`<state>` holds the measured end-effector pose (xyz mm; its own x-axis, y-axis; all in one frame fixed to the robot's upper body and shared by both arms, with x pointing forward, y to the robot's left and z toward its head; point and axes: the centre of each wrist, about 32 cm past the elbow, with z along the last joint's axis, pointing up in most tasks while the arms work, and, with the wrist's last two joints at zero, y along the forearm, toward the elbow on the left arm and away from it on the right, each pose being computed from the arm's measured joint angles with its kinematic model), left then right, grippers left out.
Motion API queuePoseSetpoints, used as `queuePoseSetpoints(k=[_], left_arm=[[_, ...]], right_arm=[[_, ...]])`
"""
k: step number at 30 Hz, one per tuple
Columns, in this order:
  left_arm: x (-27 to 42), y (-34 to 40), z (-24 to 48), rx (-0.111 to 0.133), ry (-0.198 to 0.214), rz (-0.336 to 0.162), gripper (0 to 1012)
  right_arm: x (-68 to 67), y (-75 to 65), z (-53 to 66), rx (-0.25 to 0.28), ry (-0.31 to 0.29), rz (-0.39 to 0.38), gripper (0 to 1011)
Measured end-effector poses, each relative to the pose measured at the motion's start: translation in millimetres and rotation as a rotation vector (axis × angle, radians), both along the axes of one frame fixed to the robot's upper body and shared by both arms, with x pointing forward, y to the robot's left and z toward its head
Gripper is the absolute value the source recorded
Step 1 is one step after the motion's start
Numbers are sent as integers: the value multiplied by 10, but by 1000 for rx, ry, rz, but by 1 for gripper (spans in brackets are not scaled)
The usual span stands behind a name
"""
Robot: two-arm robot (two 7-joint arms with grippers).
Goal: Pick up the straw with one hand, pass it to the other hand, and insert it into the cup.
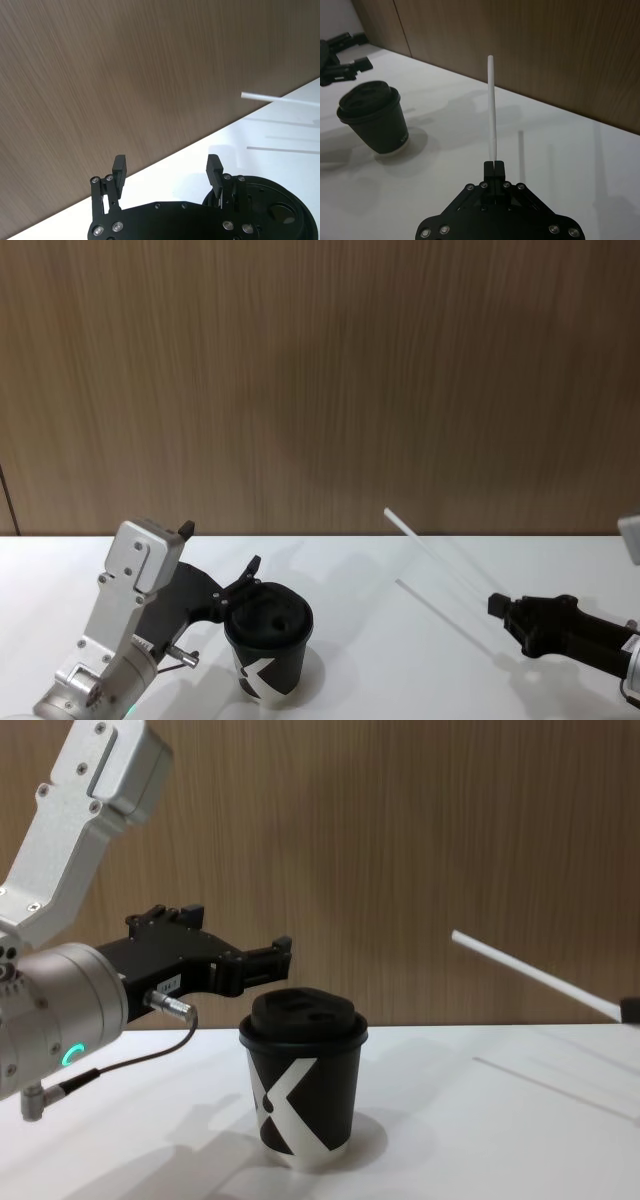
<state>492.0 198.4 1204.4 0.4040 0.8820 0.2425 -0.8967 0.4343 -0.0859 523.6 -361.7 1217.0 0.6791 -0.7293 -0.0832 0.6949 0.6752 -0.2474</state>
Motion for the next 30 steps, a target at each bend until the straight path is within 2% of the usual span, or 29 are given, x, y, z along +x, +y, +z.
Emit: queuePoseSetpoints(k=[11, 16, 22, 30], left_arm=[[0, 0, 0, 0, 0, 0, 1003], [0, 0, 0, 0, 0, 0, 1003], [0, 0, 0, 0, 0, 0, 1003], [0, 0, 0, 0, 0, 0, 1003]], right_arm=[[-131, 197, 83, 151, -47, 13, 6], [-200, 378, 154, 231, -73, 50, 6], [-256, 595, 243, 303, -96, 110, 6], [-299, 878, 338, 357, -109, 211, 6]])
